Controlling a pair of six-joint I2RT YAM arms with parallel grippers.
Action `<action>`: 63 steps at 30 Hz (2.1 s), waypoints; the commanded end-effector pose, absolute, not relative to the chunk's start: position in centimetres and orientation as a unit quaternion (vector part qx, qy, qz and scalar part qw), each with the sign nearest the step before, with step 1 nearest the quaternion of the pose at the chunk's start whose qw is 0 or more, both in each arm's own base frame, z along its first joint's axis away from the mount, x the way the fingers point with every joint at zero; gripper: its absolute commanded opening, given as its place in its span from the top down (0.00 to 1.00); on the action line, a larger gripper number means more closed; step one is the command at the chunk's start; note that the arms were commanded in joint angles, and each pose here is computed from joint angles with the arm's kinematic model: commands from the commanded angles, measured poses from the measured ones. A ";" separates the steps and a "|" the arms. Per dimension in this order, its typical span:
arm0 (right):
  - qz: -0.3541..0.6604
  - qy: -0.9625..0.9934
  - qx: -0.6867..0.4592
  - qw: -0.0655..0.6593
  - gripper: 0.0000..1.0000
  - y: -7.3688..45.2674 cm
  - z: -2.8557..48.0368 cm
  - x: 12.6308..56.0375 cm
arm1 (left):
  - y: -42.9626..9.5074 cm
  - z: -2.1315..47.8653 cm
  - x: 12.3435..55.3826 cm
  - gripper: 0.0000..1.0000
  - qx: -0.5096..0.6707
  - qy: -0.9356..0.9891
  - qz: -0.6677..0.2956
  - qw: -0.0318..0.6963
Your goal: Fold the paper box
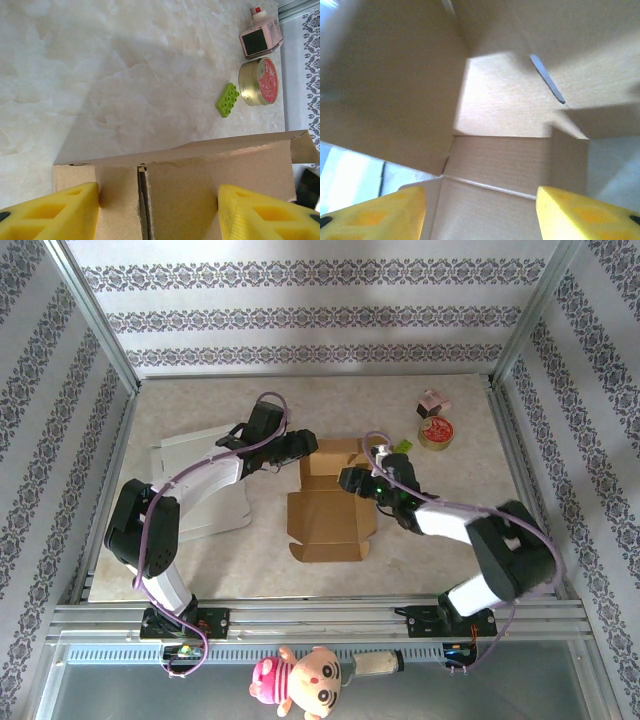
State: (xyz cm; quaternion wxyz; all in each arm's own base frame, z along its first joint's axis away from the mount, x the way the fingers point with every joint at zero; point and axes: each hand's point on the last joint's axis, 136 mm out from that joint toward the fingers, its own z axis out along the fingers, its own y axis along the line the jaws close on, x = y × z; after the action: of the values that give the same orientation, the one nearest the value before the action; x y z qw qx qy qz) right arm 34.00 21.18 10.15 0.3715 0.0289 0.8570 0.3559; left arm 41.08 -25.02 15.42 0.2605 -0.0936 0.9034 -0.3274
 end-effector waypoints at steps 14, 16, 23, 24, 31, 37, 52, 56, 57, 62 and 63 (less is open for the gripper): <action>0.165 0.866 0.001 0.473 0.17 11.0 13.0 38.9 | -25.1 15.2 41.3 0.39 -0.087 0.909 -0.319 0.255; 0.188 0.870 -0.002 0.455 0.23 12.2 12.3 39.8 | -25.0 15.3 41.3 0.39 -0.086 0.909 -0.317 0.256; 0.229 0.889 0.033 0.396 0.55 13.7 8.8 40.6 | -25.3 14.9 41.1 0.39 -0.080 0.912 -0.319 0.245; 0.234 0.890 0.036 0.390 0.57 13.9 8.5 40.4 | -25.3 14.9 41.1 0.39 -0.081 0.912 -0.319 0.245; 0.247 0.895 0.077 0.362 0.80 14.3 7.7 38.6 | -25.5 15.0 41.3 0.39 -0.084 0.910 -0.323 0.247; 0.188 0.901 0.094 0.379 0.93 12.4 9.0 39.2 | -22.7 19.4 41.9 0.20 -0.105 0.875 -0.299 0.366; 0.123 0.911 0.034 0.393 0.94 11.9 9.1 39.5 | -26.9 16.7 31.1 0.89 -0.057 0.873 -0.258 0.411; 0.119 0.912 0.024 0.392 0.95 12.0 9.0 39.6 | -29.2 11.8 31.9 1.00 -0.009 0.902 -0.222 0.371; 0.119 0.912 0.022 0.392 0.95 12.0 9.0 39.6 | -29.5 10.9 32.4 1.00 0.006 0.907 -0.206 0.366; 0.125 0.912 0.016 0.389 0.94 12.3 9.2 39.4 | -31.9 7.2 33.6 1.00 0.033 0.924 -0.228 0.306; 0.126 0.912 0.020 0.389 0.93 12.2 9.3 39.4 | -32.7 6.5 33.5 1.00 0.033 0.923 -0.251 0.290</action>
State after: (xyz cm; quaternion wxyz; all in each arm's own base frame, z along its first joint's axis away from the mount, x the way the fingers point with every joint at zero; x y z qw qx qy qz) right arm 38.93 11.95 7.77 0.3749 0.0282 0.9180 0.1263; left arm 32.41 -30.21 5.58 0.3005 0.0175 0.9350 -0.1874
